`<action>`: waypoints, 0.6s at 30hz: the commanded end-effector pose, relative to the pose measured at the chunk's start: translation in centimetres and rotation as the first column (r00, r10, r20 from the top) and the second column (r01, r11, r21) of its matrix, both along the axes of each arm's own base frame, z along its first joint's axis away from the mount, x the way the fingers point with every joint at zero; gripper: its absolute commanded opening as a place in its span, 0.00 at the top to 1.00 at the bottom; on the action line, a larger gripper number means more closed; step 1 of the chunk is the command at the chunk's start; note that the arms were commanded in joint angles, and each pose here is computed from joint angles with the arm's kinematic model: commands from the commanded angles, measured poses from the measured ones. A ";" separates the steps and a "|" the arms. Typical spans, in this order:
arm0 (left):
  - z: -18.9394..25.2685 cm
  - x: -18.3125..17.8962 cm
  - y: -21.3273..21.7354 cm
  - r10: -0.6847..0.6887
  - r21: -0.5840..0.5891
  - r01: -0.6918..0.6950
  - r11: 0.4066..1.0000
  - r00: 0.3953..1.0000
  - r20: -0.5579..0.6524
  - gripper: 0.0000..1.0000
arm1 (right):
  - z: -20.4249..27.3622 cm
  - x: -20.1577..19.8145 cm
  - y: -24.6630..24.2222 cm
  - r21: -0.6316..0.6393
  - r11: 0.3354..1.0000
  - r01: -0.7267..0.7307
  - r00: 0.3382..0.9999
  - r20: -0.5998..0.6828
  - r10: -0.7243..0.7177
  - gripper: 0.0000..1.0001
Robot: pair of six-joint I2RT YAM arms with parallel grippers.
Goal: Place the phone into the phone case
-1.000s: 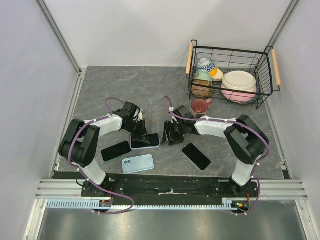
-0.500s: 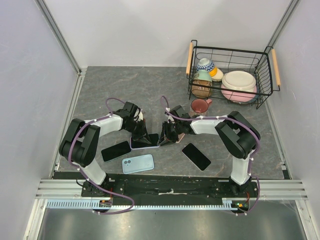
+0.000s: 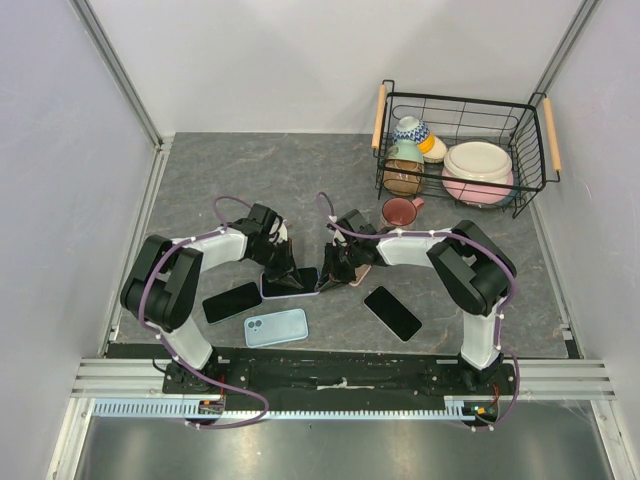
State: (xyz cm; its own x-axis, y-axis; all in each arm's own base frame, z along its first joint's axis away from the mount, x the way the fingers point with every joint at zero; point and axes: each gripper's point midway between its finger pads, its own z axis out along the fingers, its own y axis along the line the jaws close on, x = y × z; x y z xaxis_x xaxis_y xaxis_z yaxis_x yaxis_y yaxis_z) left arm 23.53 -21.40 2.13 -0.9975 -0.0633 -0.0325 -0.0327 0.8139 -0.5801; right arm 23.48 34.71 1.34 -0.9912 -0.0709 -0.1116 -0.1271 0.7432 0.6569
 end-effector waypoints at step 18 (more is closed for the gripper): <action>-4.6 -0.8 2.9 0.023 0.222 -0.017 0.975 0.999 -0.022 0.98 | -1.4 0.7 -2.6 0.003 0.993 0.119 0.991 0.066 -0.119 0.40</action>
State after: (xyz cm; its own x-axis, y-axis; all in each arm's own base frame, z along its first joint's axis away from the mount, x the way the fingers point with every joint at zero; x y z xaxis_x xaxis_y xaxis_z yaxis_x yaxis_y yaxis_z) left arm 22.95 -22.12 2.05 -0.9989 -0.0448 -0.0166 -0.0266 0.8110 -0.5845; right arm 23.73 35.01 2.37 -0.9809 -0.0477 -0.1886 -0.1624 0.7347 0.6587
